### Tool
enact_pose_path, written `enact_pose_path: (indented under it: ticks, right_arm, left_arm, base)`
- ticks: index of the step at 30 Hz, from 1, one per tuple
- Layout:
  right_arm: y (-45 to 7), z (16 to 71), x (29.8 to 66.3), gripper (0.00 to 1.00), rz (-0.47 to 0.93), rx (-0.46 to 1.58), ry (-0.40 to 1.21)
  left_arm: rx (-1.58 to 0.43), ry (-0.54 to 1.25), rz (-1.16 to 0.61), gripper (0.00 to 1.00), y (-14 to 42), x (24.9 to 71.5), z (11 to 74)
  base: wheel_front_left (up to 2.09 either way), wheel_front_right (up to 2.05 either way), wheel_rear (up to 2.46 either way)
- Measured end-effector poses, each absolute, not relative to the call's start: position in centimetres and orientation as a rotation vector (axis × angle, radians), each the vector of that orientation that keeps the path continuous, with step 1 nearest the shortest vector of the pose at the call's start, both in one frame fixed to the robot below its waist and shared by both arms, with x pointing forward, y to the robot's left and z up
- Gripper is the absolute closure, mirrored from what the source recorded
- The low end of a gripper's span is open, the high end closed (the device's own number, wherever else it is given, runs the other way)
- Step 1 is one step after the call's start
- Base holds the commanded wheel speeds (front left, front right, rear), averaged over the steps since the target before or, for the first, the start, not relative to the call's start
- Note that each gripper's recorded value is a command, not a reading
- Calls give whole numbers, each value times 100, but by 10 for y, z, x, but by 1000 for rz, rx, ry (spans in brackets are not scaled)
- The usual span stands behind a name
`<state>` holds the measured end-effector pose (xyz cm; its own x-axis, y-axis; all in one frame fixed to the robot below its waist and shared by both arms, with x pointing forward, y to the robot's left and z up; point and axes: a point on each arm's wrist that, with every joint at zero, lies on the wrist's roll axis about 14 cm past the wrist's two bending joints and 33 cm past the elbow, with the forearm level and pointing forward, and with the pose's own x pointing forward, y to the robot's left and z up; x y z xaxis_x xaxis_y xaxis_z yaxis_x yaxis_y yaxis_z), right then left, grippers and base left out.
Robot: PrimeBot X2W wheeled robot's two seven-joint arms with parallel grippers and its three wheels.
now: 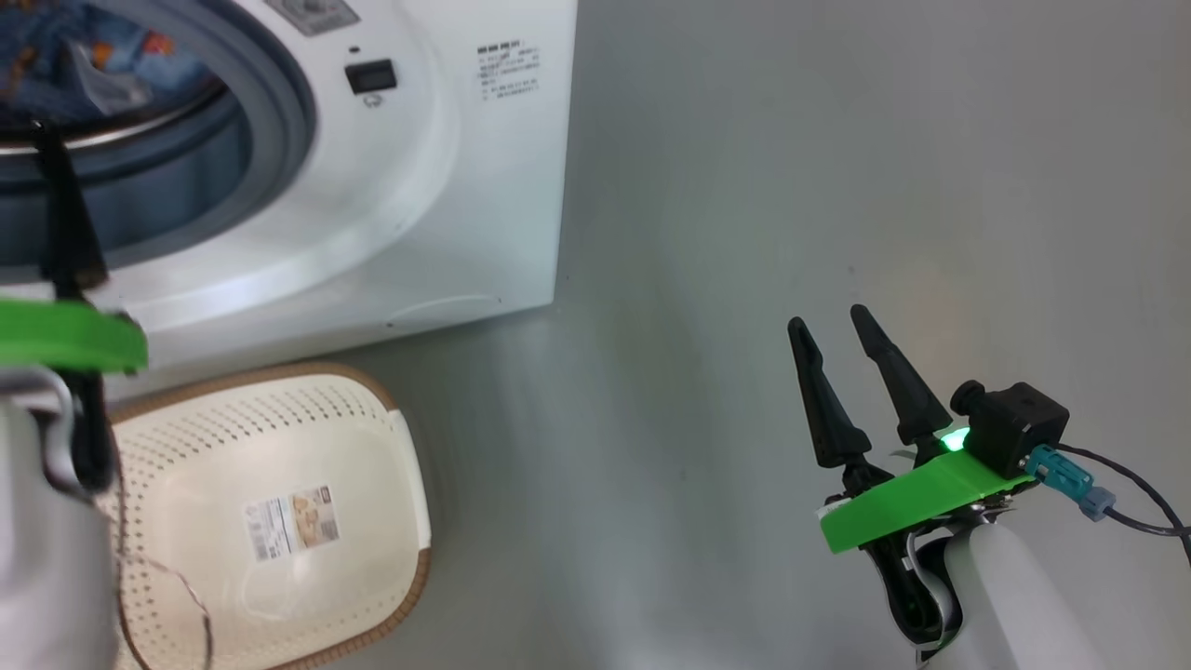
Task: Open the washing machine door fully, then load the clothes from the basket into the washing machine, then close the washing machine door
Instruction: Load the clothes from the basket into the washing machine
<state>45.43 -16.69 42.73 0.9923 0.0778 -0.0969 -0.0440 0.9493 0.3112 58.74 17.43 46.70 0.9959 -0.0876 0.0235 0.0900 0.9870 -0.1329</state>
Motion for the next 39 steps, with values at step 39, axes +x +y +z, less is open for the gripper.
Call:
enact_pose_path:
  ticks: [39]
  right_arm:
    - [-170, 520, 400, 0, 84, 242, -112]
  left_arm:
    - [-126, -33, 59, 0, 197, 372, 489]
  base:
    - [0, 0, 0]
